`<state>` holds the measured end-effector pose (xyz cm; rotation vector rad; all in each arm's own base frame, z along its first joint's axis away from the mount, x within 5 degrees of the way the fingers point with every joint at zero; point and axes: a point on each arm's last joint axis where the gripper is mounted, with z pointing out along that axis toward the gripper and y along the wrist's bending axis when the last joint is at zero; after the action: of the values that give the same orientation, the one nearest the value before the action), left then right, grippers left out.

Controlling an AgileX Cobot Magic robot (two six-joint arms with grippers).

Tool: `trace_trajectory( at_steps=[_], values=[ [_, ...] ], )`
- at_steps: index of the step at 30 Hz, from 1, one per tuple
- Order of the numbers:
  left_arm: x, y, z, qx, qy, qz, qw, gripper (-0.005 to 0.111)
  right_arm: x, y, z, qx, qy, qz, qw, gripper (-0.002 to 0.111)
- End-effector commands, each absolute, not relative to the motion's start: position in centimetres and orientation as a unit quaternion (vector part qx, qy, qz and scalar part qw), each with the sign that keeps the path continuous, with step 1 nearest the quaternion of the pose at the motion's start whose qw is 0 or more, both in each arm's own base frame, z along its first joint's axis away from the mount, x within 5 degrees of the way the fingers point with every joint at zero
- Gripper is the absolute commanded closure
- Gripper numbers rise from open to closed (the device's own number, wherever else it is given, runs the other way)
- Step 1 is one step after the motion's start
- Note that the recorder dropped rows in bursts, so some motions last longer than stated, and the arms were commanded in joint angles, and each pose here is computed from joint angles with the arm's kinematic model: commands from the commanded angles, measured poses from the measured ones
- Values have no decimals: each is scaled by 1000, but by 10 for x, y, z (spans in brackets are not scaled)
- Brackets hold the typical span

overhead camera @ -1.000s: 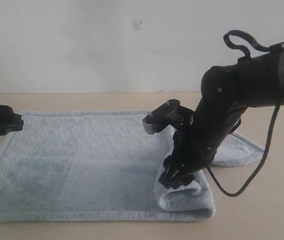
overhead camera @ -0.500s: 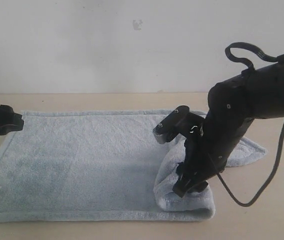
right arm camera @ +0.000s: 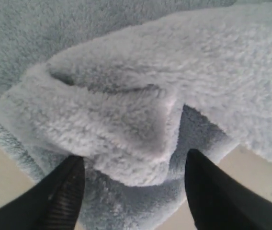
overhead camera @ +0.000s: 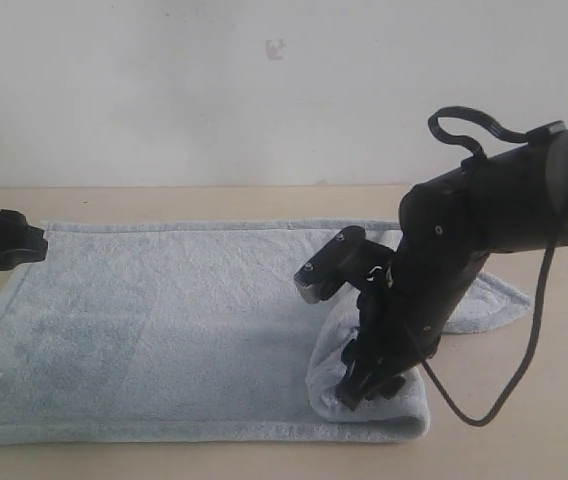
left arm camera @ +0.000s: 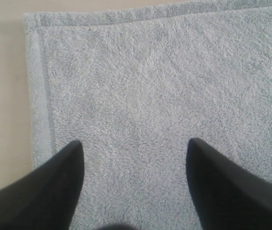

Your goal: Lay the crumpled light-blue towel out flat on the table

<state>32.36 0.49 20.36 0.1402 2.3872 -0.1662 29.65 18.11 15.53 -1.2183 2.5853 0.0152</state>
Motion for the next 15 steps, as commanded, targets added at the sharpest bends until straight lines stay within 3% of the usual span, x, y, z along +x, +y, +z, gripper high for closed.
trace_trajectory(
  at_steps=[1,4,15],
  values=[
    [324,3,205,53,926,-68,367,47,290,186,153,-435,891,4,128,55],
    [324,3,205,53,926,-68,367,47,291,188,153,-440,888,3,138,63],
    [324,3,205,53,927,-68,366,47,301,189,154,-452,872,-18,185,58]
  ],
)
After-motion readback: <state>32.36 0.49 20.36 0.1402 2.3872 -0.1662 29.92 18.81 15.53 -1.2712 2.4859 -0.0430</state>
